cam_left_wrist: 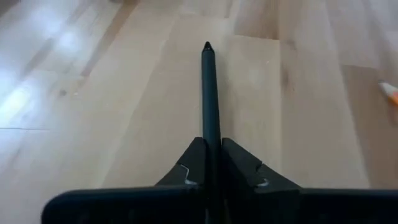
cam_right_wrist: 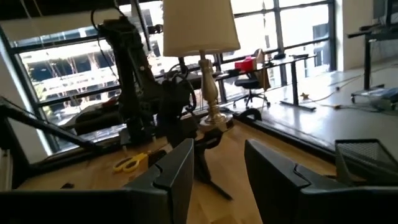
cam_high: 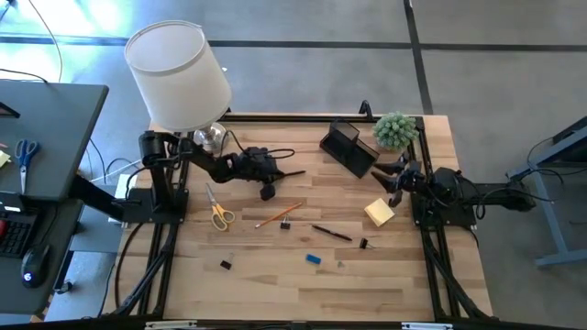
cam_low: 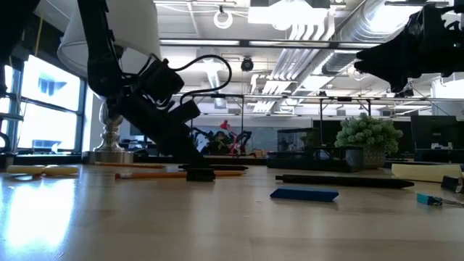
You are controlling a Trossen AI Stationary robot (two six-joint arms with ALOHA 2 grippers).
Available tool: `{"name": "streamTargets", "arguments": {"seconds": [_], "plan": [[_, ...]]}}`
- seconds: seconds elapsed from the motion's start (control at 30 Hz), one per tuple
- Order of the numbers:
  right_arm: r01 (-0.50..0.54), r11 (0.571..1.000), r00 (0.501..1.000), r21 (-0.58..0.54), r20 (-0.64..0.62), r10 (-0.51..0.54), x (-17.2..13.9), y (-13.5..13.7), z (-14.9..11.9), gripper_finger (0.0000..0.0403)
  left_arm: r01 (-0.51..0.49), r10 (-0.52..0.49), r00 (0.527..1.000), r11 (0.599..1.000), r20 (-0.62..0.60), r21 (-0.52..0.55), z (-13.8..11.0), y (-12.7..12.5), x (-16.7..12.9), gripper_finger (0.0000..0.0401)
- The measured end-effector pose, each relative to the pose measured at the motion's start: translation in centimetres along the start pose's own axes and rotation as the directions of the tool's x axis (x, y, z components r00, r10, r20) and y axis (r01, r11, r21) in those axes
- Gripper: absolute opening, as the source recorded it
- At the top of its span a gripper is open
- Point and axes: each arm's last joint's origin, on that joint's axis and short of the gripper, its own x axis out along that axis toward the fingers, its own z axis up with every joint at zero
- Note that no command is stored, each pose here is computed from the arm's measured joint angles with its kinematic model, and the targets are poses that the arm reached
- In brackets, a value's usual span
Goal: Pick and place office supplies into organizer
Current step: Put the top black pen into the desk organizer
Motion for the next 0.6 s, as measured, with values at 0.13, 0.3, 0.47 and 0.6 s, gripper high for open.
{"name": "streamTargets", "arguments": {"seconds": [0.13, 0.3, 0.47, 0.6], "plan": [[0.043, 0.999, 0.999, -0.019, 0.006, -0.043, 0.2, -0.1, 0.0, 0.0139, 0.023, -0.025, 0.999, 0.996, 0.027, 0.081, 1.1, -1.2, -0.8, 0.0009], [0.062, 0.998, 0.997, -0.020, -0.043, -0.062, 1.1, 0.2, -0.5, 0.0139, 0.040, -0.042, 0.999, 0.984, 0.007, 0.174, 3.5, -2.9, -1.3, 0.0007], [0.047, 0.996, 0.984, -0.073, -0.167, -0.059, 2.9, 0.8, -1.2, 0.0139, 0.028, -0.005, 0.996, 0.963, -0.089, 0.267, 5.9, -4.6, -0.9, 0.0004], [0.046, 0.989, 0.945, -0.137, -0.315, -0.088, 5.7, 1.9, -1.2, 0.0139, 0.009, 0.038, 0.992, 0.935, -0.124, 0.355, 7.5, -5.9, -0.7, 0.0006]]}}
